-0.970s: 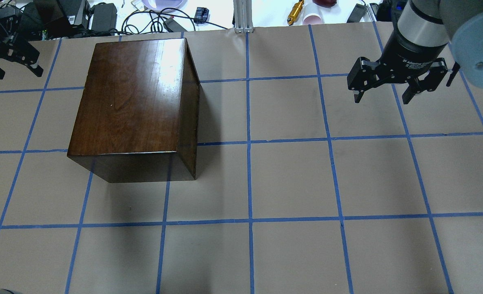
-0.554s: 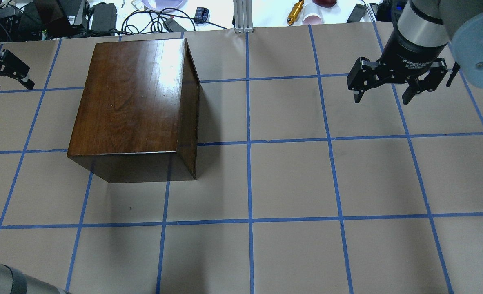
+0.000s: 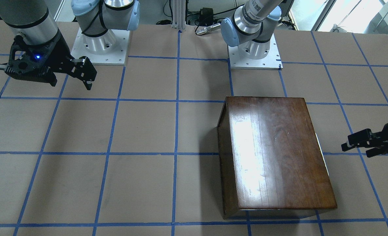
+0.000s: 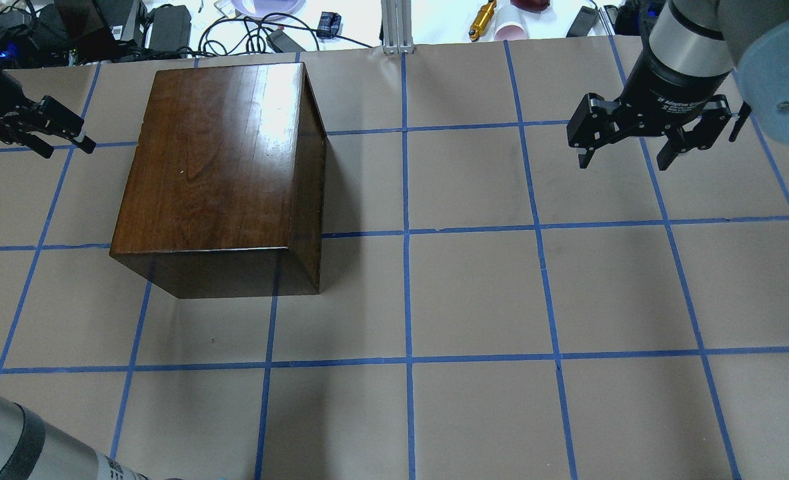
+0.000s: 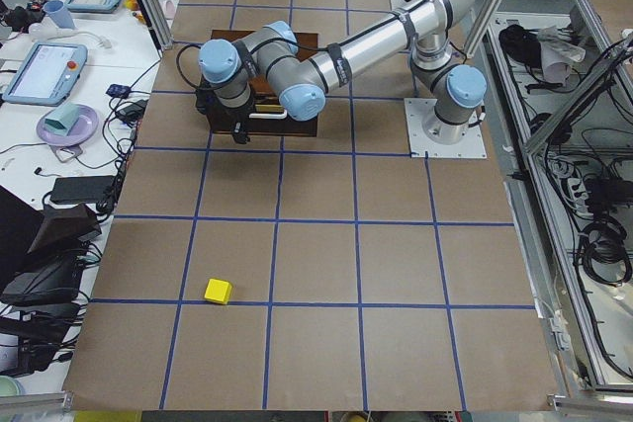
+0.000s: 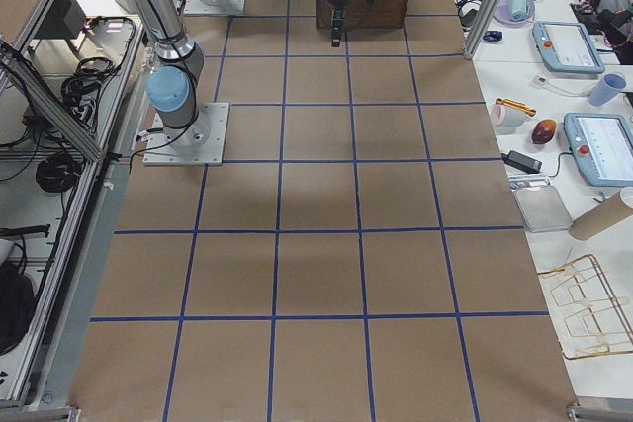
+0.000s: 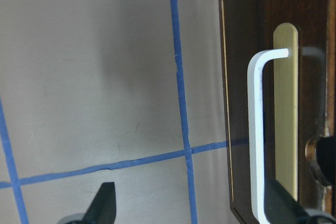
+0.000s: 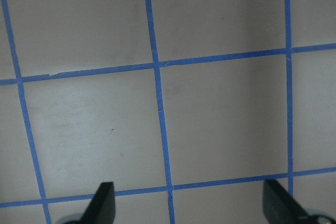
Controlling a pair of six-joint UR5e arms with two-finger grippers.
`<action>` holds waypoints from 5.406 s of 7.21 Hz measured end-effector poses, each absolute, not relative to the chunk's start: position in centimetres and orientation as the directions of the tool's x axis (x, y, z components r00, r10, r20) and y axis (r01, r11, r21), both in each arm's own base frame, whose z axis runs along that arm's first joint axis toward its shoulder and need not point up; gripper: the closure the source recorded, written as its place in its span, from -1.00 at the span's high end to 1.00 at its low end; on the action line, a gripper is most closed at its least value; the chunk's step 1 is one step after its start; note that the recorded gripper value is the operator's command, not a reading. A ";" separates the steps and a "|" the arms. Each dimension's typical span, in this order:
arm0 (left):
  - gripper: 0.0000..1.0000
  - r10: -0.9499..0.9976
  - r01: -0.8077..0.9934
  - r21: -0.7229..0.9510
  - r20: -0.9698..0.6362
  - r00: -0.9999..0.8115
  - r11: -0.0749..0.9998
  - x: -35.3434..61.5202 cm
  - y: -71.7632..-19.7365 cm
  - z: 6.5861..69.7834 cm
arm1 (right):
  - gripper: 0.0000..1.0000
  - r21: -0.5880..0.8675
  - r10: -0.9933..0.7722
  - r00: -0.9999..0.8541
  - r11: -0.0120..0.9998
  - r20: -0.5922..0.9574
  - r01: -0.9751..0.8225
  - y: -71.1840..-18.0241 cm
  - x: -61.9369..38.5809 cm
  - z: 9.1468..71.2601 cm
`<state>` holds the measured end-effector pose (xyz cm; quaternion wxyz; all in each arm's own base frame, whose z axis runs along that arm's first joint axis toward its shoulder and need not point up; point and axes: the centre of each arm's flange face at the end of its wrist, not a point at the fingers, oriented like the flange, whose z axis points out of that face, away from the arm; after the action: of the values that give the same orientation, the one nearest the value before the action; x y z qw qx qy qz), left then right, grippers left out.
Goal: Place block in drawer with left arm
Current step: 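Lower the left gripper and close it on the white drawer handle, then pull the drawer handle with the left gripper to slide the drawer open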
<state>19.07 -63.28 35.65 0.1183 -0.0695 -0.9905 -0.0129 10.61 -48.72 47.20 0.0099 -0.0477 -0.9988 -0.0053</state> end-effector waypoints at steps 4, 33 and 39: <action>1.00 0.175 0.185 0.004 0.311 -0.934 0.983 18.5 -63.6 32.3 | 1.00 0.009 0.095 -0.995 0.995 0.020 0.095 -48.7 10.6 47.2; 1.00 0.197 0.206 0.002 0.290 -0.937 0.979 18.7 -64.6 28.0 | 1.00 0.009 0.096 -0.995 0.995 0.020 0.096 -48.7 10.6 47.2; 1.00 0.235 0.241 -0.013 0.287 -0.929 0.970 19.3 -64.5 28.2 | 1.00 0.009 0.095 -0.995 0.995 0.020 0.095 -48.7 10.6 47.2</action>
<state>19.31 -64.49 28.24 0.1449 -0.1212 -0.9819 -0.0112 10.62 -48.72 47.22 0.0099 -0.0476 -0.9988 -0.0051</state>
